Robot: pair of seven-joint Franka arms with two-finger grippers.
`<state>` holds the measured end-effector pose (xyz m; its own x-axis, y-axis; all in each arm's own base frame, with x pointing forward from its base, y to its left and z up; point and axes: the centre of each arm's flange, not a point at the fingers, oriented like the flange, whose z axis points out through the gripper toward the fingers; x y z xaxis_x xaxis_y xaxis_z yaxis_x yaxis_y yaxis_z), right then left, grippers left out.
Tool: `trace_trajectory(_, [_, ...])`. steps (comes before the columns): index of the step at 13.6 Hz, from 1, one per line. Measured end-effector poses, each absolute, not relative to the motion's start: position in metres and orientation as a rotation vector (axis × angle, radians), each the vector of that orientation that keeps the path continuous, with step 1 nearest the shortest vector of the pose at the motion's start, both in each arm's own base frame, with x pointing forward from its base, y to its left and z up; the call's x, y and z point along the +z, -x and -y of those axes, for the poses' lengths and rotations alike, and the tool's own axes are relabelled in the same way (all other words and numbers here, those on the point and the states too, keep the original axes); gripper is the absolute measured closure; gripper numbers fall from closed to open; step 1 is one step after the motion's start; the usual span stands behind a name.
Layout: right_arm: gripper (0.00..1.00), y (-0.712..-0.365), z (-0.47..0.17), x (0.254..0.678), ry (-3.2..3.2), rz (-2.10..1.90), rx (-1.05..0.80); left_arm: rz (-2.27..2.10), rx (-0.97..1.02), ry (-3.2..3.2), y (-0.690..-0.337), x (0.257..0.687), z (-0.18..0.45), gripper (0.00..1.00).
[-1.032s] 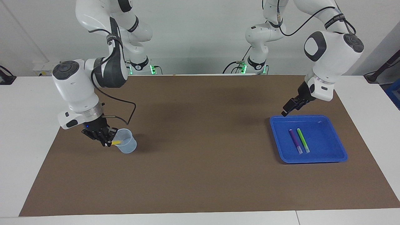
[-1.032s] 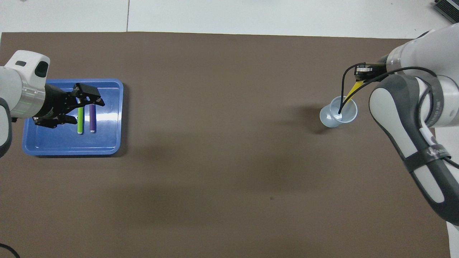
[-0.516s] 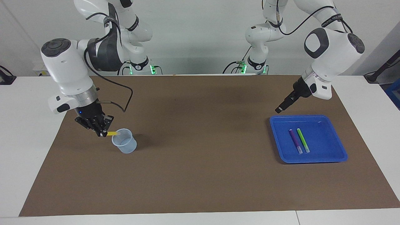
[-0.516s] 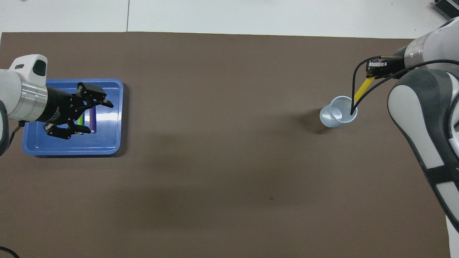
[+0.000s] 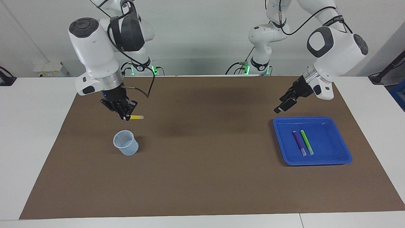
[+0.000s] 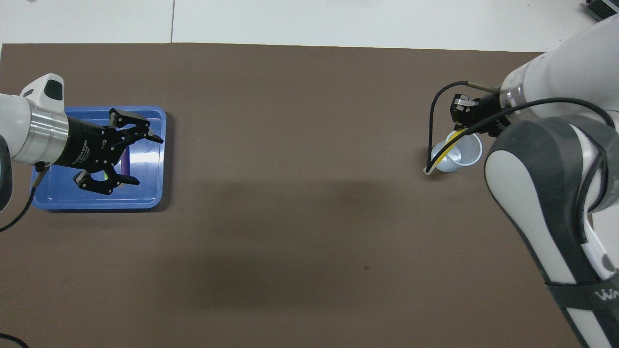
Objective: Right arm passes pens to left for tray arrangement
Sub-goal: 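Lift the yellow pen from the cup with the right gripper, then bring the yellow pen toward the left gripper with the right gripper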
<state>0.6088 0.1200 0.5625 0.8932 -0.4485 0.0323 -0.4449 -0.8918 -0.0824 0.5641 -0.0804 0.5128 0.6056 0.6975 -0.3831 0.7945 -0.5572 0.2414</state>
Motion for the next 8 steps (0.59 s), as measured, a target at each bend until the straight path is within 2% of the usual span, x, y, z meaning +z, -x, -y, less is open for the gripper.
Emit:
trace_trajectory(3, [0.83, -0.597, -0.149, 0.576, 2.714, -1.063, 0.068, -1.366, -0.457, -2.253, -0.564, 0.518, 0.089, 0.00])
trace_trajectory(8, [0.83, -0.579, -0.195, 0.587, 2.490, -1.321, 0.260, -1.609, -0.673, -1.901, -0.565, 0.529, 0.107, 0.01])
